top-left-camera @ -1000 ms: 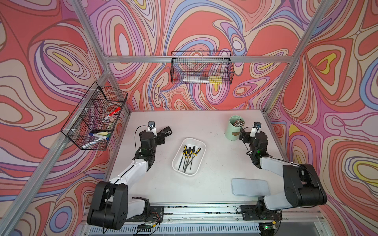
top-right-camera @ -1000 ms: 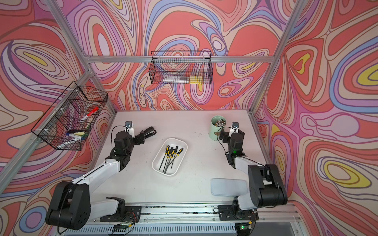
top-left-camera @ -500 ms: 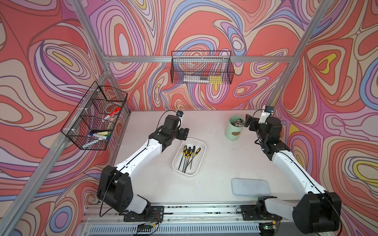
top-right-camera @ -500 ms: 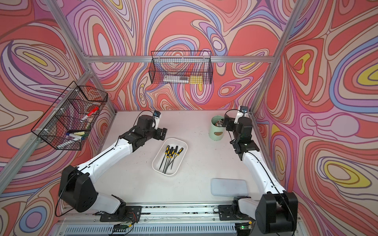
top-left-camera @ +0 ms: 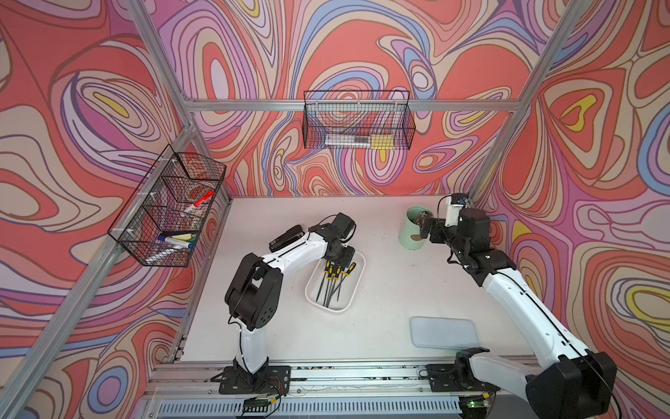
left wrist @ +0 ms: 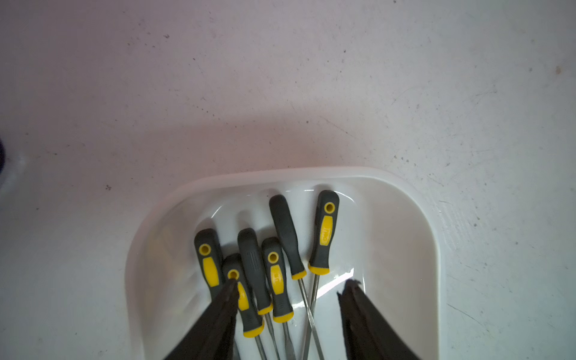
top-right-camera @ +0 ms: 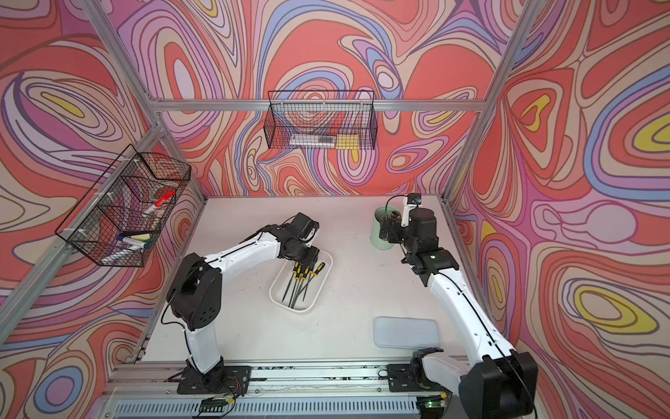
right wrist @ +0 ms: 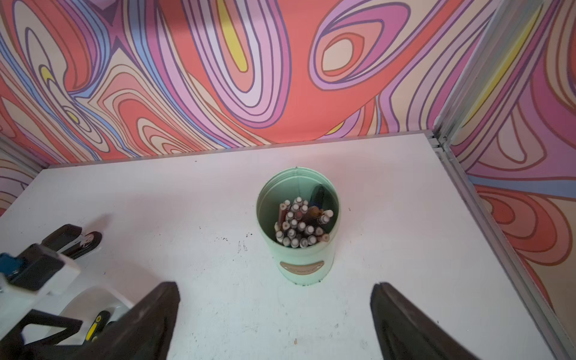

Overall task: Take the file tool out of the storage box
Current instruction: Pick up the file tool from the storage box.

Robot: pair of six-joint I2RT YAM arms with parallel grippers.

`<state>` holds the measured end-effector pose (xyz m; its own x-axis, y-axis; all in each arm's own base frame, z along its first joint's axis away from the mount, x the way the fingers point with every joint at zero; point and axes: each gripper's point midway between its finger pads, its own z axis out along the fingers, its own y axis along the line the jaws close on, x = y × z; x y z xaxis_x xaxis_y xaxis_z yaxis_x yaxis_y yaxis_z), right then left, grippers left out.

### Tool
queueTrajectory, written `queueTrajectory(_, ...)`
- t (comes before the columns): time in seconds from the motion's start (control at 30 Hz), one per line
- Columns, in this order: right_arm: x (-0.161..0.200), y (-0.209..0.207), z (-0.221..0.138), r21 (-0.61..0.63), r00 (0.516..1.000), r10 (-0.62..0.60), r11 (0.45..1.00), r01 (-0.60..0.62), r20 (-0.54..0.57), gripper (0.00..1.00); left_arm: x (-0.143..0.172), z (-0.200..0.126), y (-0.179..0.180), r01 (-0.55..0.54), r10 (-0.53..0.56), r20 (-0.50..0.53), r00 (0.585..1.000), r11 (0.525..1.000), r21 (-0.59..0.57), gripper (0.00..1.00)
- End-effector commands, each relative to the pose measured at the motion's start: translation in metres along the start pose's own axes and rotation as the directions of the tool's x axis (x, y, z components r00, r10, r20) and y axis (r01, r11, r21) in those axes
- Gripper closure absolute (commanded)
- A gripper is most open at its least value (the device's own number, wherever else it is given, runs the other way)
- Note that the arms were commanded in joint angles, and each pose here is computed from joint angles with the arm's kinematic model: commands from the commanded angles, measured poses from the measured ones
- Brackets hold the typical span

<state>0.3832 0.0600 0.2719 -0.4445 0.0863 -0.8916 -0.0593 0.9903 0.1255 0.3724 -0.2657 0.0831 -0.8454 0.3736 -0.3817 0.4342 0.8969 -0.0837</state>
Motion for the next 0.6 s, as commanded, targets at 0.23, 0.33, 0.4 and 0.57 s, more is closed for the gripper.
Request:
queueTrajectory(0.23, 0.009, 0.010, -0.007, -0.020, 0.999, -0.035, 0.999, 0.034, -0.028, 0.03, 0.000, 0.018, -0.002, 0.061, -0.061, -0.044, 0.997, 0.998, -0.018, 0.64)
queueTrajectory(0.33, 0.012, 0.011, -0.006, -0.020, 0.999, -0.037, 0.999, 0.036, -0.034, 0.03, -0.001, 0.025, -0.004, 0.072, -0.073, -0.050, 0.996, 0.997, -0.007, 0.66)
queueTrajectory(0.4, 0.013, 0.011, -0.006, -0.019, 0.999, -0.038, 0.999, 0.037, -0.036, 0.03, -0.001, 0.029, -0.004, 0.079, -0.079, -0.054, 0.995, 0.997, -0.013, 0.67)
queueTrajectory(0.57, 0.015, 0.012, -0.006, -0.023, 0.998, -0.043, 0.999, 0.042, -0.041, 0.03, -0.003, 0.035, 0.004, 0.094, -0.097, -0.049, 0.994, 0.994, -0.057, 0.69)
